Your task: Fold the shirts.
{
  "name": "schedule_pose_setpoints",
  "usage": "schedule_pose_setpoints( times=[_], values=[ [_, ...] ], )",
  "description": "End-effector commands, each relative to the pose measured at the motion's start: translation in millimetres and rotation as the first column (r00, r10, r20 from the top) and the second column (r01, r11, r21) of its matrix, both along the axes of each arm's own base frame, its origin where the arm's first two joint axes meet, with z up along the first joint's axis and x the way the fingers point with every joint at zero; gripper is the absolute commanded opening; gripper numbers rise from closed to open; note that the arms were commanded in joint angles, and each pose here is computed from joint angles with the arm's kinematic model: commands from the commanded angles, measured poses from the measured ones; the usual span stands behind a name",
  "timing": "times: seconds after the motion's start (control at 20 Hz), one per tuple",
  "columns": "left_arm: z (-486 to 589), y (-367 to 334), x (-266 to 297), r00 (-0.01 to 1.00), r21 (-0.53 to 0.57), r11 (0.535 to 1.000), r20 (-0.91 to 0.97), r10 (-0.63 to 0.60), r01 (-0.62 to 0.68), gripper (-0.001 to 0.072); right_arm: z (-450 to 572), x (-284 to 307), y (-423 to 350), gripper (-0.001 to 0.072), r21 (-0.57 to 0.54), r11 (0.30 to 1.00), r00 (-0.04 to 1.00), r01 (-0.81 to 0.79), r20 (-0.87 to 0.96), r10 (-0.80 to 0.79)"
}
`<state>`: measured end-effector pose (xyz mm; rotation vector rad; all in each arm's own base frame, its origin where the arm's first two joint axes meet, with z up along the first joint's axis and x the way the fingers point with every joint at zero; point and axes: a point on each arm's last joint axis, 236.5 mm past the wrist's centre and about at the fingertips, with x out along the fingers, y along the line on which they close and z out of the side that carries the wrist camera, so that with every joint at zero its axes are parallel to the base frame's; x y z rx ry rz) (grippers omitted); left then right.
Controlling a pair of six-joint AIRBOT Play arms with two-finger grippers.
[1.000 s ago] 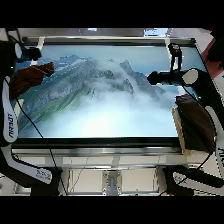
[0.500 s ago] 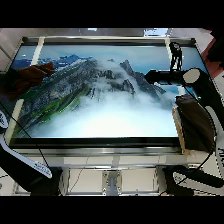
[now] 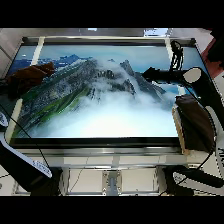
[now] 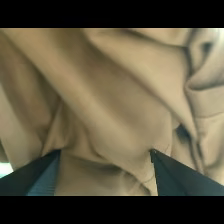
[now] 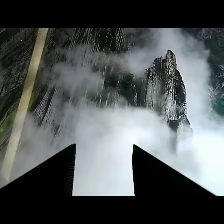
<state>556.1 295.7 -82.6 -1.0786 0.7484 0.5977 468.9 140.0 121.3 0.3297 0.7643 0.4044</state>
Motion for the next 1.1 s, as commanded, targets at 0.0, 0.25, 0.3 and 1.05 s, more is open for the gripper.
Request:
schedule_pose_setpoints(
  times=[0.0, 0.25, 0.3, 1.05],
  values=[
    [-15.3, 1.4, 4.6, 1.000, -0.028, 0.999, 0.017, 0.025, -0.025, 0.0594, 3.0, 0.9, 2.9, 0.0408, 0.021, 1.000, 1.000, 0.003, 0.004, -0.003],
    [-6.2, -2.0, 29.7, 0.989, -0.030, 1.000, 0.149, -0.002, 0.006, 0.0139, 8.1, 7.0, 0.4, 0.0408, 0.028, 0.999, 0.999, 0.023, 0.032, -0.024],
    [-3.3, -3.3, 33.2, 0.985, -0.022, 1.000, 0.169, -0.017, 0.021, 0.0015, 9.7, 8.6, 0.0, 0.0407, 0.032, 0.999, 0.999, 0.028, 0.038, -0.029],
    [197.2, -391.8, 2.3, 0.169, -0.019, 0.220, 0.705, -0.688, 0.975, 0.0008, 74.0, 56.0, -40.4, 0.0407, 0.080, 0.972, 0.912, 0.222, 0.336, -0.235]
  ],
)
